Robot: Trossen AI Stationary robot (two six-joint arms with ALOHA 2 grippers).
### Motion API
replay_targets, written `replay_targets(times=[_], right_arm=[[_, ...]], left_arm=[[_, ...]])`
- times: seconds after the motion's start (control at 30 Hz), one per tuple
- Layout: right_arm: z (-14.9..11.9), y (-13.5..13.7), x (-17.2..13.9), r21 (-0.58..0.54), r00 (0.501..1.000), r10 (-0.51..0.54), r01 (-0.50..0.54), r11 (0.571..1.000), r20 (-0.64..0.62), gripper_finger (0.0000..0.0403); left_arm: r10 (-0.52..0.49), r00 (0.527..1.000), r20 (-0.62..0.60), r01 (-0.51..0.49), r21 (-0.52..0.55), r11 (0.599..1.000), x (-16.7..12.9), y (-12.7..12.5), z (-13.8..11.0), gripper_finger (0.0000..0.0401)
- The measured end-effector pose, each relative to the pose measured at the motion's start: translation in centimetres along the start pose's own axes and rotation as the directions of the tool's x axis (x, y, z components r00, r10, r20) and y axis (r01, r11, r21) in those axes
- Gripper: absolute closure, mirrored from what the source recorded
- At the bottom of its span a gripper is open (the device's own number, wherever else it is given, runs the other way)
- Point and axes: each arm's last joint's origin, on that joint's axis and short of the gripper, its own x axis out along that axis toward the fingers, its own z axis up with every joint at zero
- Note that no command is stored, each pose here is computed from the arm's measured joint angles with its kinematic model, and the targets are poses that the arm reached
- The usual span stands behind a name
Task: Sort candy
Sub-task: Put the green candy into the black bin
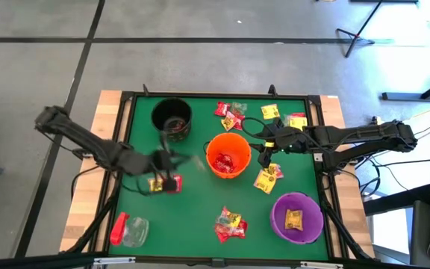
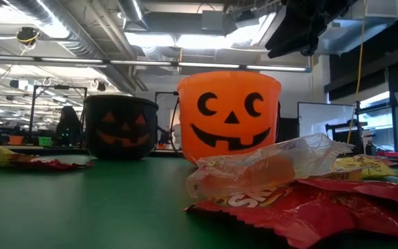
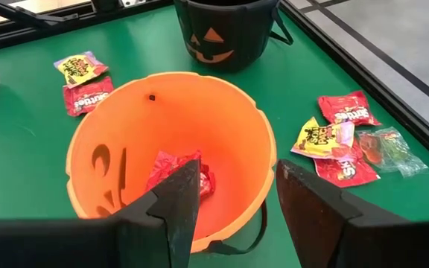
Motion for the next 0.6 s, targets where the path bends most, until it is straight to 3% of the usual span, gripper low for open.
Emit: replay_targets(times=[0.1,0.27,0.43,0.6], right_arm=[[0.0,0.0,0.0,0.002,1.000,0.007,-0.007,1.000,0.001,0.0226],[0.0,0.0,0.0,0.003,1.000,0.008,-0.008,1.000,0.003,0.0226],[0.2,0.1,0.0,0.009,1.000,0.014,-0.014,1.000,0.022,0.0226],[0.4,0.1,0.0,0.015,0.999,0.020,-0.020,1.000,0.039,0.0226]], left_arm=[[0.155,0.987,0.033,-0.156,0.027,0.987,-1.8,3.0,1.0,0.0401],[0.375,0.927,0.020,-0.375,0.023,0.927,-3.8,7.3,1.3,0.0401],[0.503,0.862,-0.064,-0.507,-0.077,0.859,-4.4,10.6,0.2,0.0401],[0.531,0.807,-0.257,-0.571,-0.110,0.814,-3.8,12.7,-2.5,0.0401]])
